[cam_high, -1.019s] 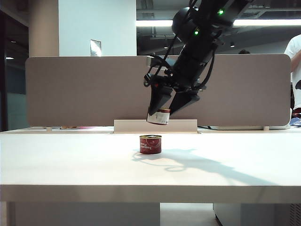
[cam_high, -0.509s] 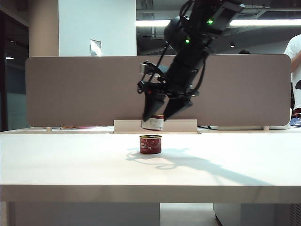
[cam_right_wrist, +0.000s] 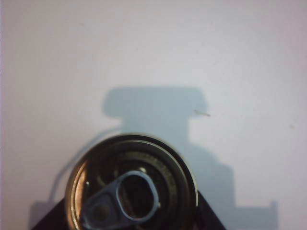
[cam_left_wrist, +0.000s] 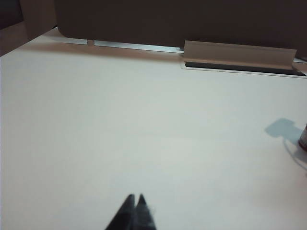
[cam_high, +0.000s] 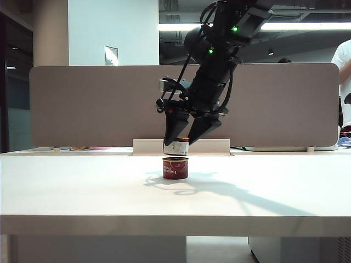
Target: Stack a can of tomatoes on the right onto the can of tomatoes on the left.
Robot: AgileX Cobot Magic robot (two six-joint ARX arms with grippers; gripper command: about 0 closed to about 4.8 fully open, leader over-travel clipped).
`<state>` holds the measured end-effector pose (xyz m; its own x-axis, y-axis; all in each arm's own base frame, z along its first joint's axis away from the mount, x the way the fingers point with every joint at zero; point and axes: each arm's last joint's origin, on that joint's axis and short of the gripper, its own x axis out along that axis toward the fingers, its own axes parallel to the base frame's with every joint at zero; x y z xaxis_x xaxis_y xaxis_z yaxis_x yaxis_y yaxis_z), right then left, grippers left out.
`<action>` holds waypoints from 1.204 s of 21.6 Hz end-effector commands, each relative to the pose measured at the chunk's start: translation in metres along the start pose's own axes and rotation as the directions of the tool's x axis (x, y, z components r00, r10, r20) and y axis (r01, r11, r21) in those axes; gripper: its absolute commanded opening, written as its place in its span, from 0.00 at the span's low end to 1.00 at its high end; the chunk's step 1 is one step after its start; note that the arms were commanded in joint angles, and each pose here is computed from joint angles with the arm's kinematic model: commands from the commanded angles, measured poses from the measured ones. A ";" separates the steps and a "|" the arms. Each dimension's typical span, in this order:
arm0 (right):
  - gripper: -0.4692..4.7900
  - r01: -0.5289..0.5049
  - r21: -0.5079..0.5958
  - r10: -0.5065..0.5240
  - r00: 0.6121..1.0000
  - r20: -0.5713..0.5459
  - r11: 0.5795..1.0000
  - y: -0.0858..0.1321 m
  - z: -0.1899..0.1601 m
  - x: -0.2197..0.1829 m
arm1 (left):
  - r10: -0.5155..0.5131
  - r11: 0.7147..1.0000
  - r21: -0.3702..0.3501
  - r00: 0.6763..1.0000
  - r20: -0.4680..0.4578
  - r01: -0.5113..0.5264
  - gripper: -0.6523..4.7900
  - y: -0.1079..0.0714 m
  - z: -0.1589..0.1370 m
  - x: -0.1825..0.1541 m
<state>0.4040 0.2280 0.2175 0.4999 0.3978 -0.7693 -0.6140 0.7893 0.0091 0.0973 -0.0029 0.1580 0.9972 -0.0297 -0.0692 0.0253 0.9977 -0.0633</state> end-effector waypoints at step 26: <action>0.60 0.026 -0.024 -0.026 1.000 -0.010 0.999 0.000 0.000 0.009 | -0.001 1.000 0.004 1.000 0.013 0.001 0.11 0.000 0.002 0.000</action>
<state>0.4083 0.2305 0.2085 0.5031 0.3763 -0.7780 -0.6164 0.7872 -0.0179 0.0973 -0.0029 0.1582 0.9972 -0.0297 -0.0688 0.0253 0.9977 -0.0633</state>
